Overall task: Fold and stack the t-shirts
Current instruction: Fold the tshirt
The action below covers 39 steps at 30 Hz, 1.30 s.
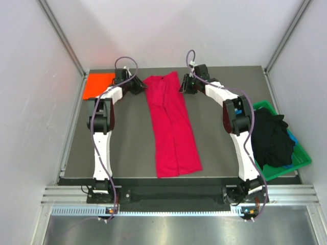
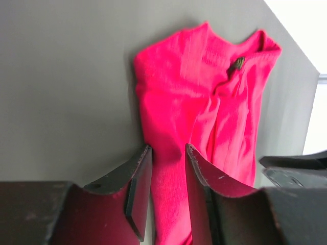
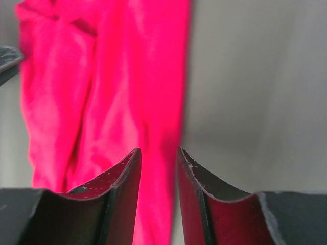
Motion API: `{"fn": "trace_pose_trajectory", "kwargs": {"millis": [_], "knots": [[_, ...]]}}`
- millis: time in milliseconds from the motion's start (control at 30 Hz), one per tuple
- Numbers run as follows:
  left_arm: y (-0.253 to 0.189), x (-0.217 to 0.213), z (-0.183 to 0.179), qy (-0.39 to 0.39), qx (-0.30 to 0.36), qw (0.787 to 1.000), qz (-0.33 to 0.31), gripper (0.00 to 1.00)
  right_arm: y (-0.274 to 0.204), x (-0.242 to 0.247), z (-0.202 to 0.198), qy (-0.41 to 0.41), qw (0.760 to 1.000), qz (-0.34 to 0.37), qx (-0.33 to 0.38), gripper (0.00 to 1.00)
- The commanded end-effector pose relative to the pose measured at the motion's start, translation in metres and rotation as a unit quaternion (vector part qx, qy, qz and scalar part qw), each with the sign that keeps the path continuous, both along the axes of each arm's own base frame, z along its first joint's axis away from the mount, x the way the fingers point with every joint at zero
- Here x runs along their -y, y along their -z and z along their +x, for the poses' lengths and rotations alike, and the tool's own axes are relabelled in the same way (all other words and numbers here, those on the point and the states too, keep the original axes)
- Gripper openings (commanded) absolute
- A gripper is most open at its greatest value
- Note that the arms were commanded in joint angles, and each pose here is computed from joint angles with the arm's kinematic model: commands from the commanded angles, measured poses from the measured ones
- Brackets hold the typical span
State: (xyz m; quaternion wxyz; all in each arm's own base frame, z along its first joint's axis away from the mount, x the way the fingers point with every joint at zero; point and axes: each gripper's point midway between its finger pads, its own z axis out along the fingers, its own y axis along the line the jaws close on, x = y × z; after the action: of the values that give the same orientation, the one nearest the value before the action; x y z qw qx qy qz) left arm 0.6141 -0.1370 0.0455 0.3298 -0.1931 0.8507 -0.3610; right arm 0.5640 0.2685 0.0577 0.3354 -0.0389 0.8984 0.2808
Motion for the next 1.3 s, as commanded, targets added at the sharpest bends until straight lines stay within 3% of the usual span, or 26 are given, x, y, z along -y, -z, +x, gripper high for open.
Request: {"fn": "trace_pose_trajectory", "kwargs": {"millis": [0, 100, 233, 400, 533, 633, 667, 900, 1000, 1033, 1100, 1200, 1233, 1267], "knots": [[0.021, -0.002, 0.015, -0.018, -0.003, 1.0, 0.009, 0.37, -0.019, 0.004, 0.038, 0.024, 0.997, 0.044, 0.05, 0.34], [0.027, 0.0, 0.023, -0.02, -0.001, 1.0, 0.005, 0.33, -0.015, 0.009, 0.048, 0.042, 0.996, 0.06, 0.053, 0.34], [0.027, 0.007, 0.037, -0.022, 0.01, 1.0, -0.012, 0.13, -0.013, 0.005, 0.056, 0.05, 0.994, 0.074, 0.056, 0.33], [0.022, 0.011, 0.061, -0.031, 0.042, 0.998, -0.034, 0.0, 0.002, -0.001, 0.059, 0.061, 0.992, 0.102, 0.041, 0.32], [0.02, 0.015, 0.073, -0.034, 0.061, 0.996, -0.05, 0.0, 0.012, 0.002, 0.067, 0.091, 0.989, 0.111, 0.033, 0.29], [0.017, 0.019, 0.078, -0.037, 0.077, 0.995, -0.053, 0.0, 0.018, 0.015, 0.077, 0.133, 0.986, 0.097, 0.035, 0.11], [0.016, 0.019, 0.08, -0.038, 0.082, 0.994, -0.054, 0.0, 0.019, 0.018, 0.079, 0.145, 0.984, 0.096, 0.036, 0.0], [0.019, 0.018, 0.086, -0.057, 0.078, 0.994, -0.052, 0.0, 0.006, 0.059, 0.107, 0.221, 0.965, 0.121, 0.067, 0.0], [0.008, 0.027, 0.084, -0.036, 0.091, 0.993, -0.072, 0.13, -0.003, 0.068, 0.113, 0.217, 0.963, 0.139, 0.074, 0.11], [0.003, 0.029, 0.083, -0.032, 0.095, 0.992, -0.079, 0.19, -0.006, 0.063, 0.11, 0.2, 0.966, 0.148, 0.072, 0.19], [-0.012, 0.033, 0.077, -0.016, 0.097, 0.991, -0.085, 0.23, -0.013, 0.06, 0.105, 0.185, 0.968, 0.156, 0.067, 0.23], [-0.025, 0.017, 0.066, -0.041, 0.073, 0.996, -0.034, 0.29, -0.024, 0.056, 0.085, 0.159, 0.974, 0.154, 0.054, 0.29], [-0.053, 0.012, 0.062, -0.039, 0.095, 0.995, -0.012, 0.3, -0.018, 0.059, 0.074, 0.158, 0.977, 0.138, 0.031, 0.31], [-0.043, 0.003, 0.054, -0.056, 0.08, 0.995, 0.012, 0.32, -0.012, 0.062, 0.064, 0.157, 0.979, 0.126, 0.018, 0.32]]}}
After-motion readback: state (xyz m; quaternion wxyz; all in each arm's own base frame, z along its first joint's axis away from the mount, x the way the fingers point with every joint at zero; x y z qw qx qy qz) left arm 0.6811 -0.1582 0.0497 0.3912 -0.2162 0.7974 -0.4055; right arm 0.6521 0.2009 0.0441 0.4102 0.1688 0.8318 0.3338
